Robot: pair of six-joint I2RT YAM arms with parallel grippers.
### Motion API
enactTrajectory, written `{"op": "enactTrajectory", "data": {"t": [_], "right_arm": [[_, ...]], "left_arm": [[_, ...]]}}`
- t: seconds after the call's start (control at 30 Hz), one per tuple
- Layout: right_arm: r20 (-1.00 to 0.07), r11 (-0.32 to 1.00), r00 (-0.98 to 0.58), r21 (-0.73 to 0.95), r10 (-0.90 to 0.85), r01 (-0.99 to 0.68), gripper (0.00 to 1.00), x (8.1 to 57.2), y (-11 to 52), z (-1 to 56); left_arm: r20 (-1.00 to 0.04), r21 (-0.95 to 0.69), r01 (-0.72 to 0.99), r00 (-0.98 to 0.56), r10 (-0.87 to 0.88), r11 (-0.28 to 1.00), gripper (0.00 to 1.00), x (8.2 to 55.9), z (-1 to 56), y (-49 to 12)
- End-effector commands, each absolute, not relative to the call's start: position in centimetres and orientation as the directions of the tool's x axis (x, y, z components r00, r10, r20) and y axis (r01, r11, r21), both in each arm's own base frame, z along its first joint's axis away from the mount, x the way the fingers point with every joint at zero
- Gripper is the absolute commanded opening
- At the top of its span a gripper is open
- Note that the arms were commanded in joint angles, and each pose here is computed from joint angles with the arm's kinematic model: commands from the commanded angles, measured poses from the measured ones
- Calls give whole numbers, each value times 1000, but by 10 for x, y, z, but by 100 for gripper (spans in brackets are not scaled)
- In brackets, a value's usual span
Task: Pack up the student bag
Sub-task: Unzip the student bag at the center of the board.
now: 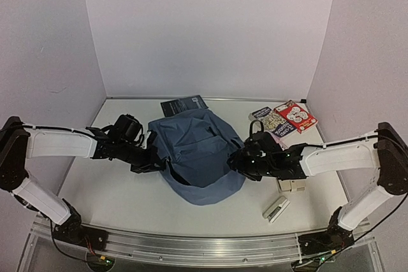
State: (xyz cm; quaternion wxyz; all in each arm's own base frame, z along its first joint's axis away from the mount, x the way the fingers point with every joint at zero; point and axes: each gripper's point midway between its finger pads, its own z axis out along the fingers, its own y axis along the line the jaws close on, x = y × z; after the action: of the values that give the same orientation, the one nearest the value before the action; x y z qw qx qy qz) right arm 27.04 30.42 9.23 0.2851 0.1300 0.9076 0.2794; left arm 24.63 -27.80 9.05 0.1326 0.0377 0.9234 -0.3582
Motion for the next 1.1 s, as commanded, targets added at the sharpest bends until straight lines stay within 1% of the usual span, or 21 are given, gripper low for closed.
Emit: {"op": "enactTrajectory", "data": {"t": [0.0, 0.03, 0.1, 0.17, 0.27, 0.33, 0.47, 0.57, 0.67, 0.7, 0.77, 0.87, 0.97, 1.07], "right_arm": [[-514, 815, -781, 580, 356, -9, 33, 298, 326, 99], [-533, 824, -774, 567, 343, -25, 26, 304, 329, 101], [-563, 843, -762, 536, 318, -44, 16, 318, 332, 99], [-594, 861, -750, 504, 292, -64, 12, 336, 334, 98], [-636, 883, -728, 461, 254, -94, 10, 360, 335, 99], [-667, 893, -707, 435, 235, -114, 12, 376, 333, 104], [-718, 900, -665, 406, 207, -158, 18, 391, 331, 127], [-735, 905, -651, 388, 191, -173, 26, 388, 326, 141], [-720, 908, -668, 386, 185, -164, 38, 375, 316, 146], [-709, 912, -681, 382, 185, -150, 42, 369, 310, 145], [-685, 913, -702, 387, 193, -127, 48, 358, 300, 143], [-642, 896, -736, 429, 214, -114, 56, 338, 292, 143], [-617, 879, -756, 461, 219, -121, 60, 321, 293, 148], [-601, 871, -775, 469, 196, -144, 60, 305, 301, 151]], "left_arm": [[-307, -643, 245, -951, 50, 725, 0, 217, 106, -286], [-306, -648, 252, -950, 58, 718, 0, 211, 109, -288], [-309, -661, 265, -949, 67, 702, 0, 198, 114, -292], [-313, -672, 276, -947, 74, 688, 0, 185, 118, -300], [-315, -689, 282, -946, 75, 668, 0, 170, 123, -313], [-322, -700, 298, -943, 86, 649, 0, 159, 127, -326], [-327, -714, 317, -940, 103, 624, 0, 148, 130, -352], [-331, -728, 320, -938, 99, 606, 0, 150, 132, -365], [-348, -722, 328, -933, 89, 609, 1, 155, 136, -369], [-355, -717, 330, -931, 85, 614, 4, 157, 138, -369], [-367, -696, 327, -927, 75, 639, 12, 161, 141, -364], [-381, -655, 319, -922, 65, 685, 33, 165, 146, -351], [-393, -626, 293, -919, 32, 723, 46, 174, 155, -335], [-393, -609, 249, -919, -14, 753, 56, 185, 162, -316]]}}
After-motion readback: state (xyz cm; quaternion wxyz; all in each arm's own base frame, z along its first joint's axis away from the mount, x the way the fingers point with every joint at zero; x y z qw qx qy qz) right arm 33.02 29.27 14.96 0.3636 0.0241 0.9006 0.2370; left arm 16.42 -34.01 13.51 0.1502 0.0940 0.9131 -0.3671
